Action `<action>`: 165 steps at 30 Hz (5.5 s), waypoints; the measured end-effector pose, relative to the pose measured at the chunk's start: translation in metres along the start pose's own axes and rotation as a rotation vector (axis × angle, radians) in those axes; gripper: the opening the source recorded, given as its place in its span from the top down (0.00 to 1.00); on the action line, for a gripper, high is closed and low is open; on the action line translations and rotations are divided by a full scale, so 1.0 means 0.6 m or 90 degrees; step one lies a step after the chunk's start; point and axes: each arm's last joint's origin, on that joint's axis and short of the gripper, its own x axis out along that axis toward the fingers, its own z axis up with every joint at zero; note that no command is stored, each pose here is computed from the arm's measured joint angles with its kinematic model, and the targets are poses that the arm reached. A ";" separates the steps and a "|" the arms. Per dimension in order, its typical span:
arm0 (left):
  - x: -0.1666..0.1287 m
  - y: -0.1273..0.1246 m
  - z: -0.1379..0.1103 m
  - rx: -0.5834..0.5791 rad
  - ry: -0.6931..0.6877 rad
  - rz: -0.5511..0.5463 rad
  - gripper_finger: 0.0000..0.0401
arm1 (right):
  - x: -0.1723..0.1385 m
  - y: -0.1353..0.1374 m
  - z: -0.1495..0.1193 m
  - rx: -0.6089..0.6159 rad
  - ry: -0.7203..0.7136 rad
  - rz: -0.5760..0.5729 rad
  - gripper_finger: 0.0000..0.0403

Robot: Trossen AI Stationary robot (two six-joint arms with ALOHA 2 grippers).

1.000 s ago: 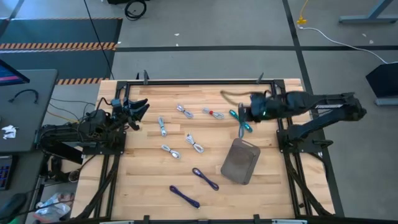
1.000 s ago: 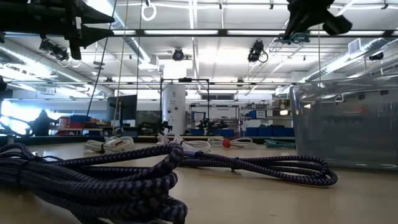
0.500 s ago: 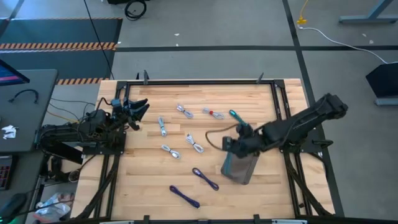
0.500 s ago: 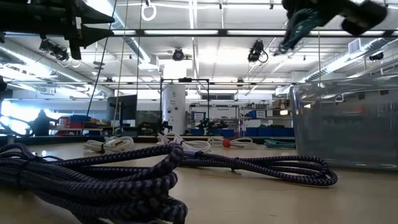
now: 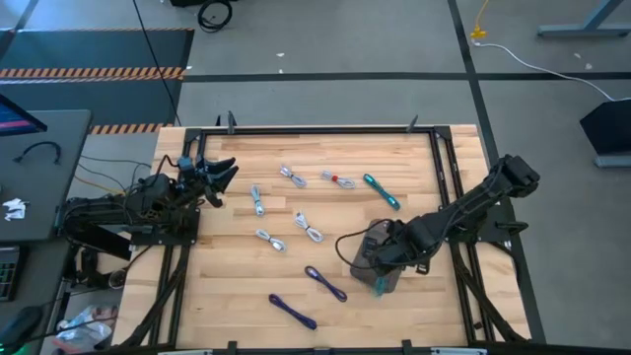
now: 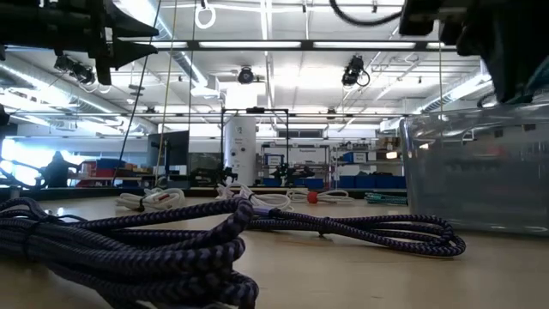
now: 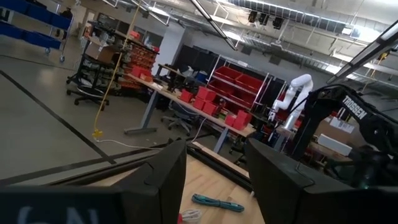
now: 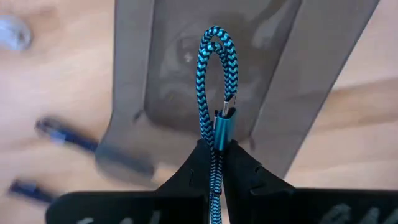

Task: Pick and place USB-C Cables
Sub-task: Put the top blue charger cable into the gray bin, then put the blue charger cable into the gray bin

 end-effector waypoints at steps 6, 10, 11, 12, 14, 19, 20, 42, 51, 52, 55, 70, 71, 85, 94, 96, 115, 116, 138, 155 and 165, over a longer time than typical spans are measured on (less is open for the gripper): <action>0.000 0.000 0.000 0.000 0.000 0.000 0.57 | -0.003 -0.014 0.021 0.005 -0.059 -0.072 0.95; 0.000 0.000 0.000 0.000 0.000 0.000 0.57 | -0.004 -0.012 0.030 0.017 -0.075 -0.085 0.95; 0.000 0.000 0.000 0.000 0.000 0.000 0.57 | -0.004 -0.010 0.033 0.019 -0.080 -0.085 0.95; 0.000 0.000 0.000 0.000 0.000 0.000 0.57 | -0.003 -0.009 0.035 0.021 -0.085 -0.088 0.95; 0.000 0.000 0.000 0.000 0.000 0.000 0.57 | 0.002 -0.007 0.036 0.024 -0.094 -0.093 0.95; 0.000 0.000 0.000 0.000 0.000 0.000 0.57 | 0.024 0.002 0.031 0.027 -0.104 -0.105 0.95; 0.000 0.000 0.000 0.000 0.000 0.000 0.57 | 0.030 0.004 0.030 0.028 -0.107 -0.109 0.95; 0.000 0.000 -0.001 0.030 0.005 -0.001 0.57 | 0.090 0.025 0.022 0.037 -0.108 -0.156 0.95; 0.000 0.000 -0.001 0.029 0.004 -0.002 0.57 | 0.089 0.023 0.019 0.028 -0.099 -0.159 0.88; 0.000 0.000 -0.001 0.029 0.004 -0.002 0.57 | 0.089 0.023 0.019 0.028 -0.099 -0.159 0.84; 0.000 0.000 -0.001 0.029 0.003 -0.002 0.57 | 0.089 0.022 0.019 0.027 -0.102 -0.162 0.77; 0.000 0.000 -0.001 0.028 0.004 -0.002 0.57 | 0.028 0.057 0.015 -0.037 -0.177 -0.009 0.78; 0.000 0.000 -0.001 0.028 0.004 -0.002 0.57 | 0.014 0.063 0.018 -0.053 -0.194 0.007 0.79; 0.000 0.000 -0.001 0.027 0.003 -0.002 0.57 | -0.117 0.121 0.205 -0.383 -0.237 -0.079 0.74; 0.000 -0.001 0.001 0.024 -0.004 -0.004 0.57 | -0.131 0.156 0.330 -0.533 -0.197 -0.052 0.57; 0.000 -0.001 0.001 0.024 -0.004 -0.004 0.57 | -0.133 0.157 0.347 -0.551 -0.200 -0.055 0.54; 0.000 -0.001 0.001 0.007 -0.004 -0.004 0.57 | 0.020 0.108 0.386 -0.607 -0.094 -0.091 0.53; 0.000 -0.001 0.001 0.007 -0.004 -0.004 0.57 | 0.028 0.105 0.386 -0.607 -0.090 -0.088 0.53; 0.000 -0.001 0.001 0.007 -0.004 -0.004 0.57 | 0.119 0.055 0.391 -0.558 -0.072 -0.053 0.53; 0.000 -0.001 0.001 0.007 -0.005 -0.004 0.57 | 0.123 0.045 0.410 -0.470 -0.082 -0.063 0.95; 0.000 -0.001 0.002 0.006 -0.005 -0.005 0.57 | 0.000 0.145 0.397 -0.481 -0.130 0.072 0.95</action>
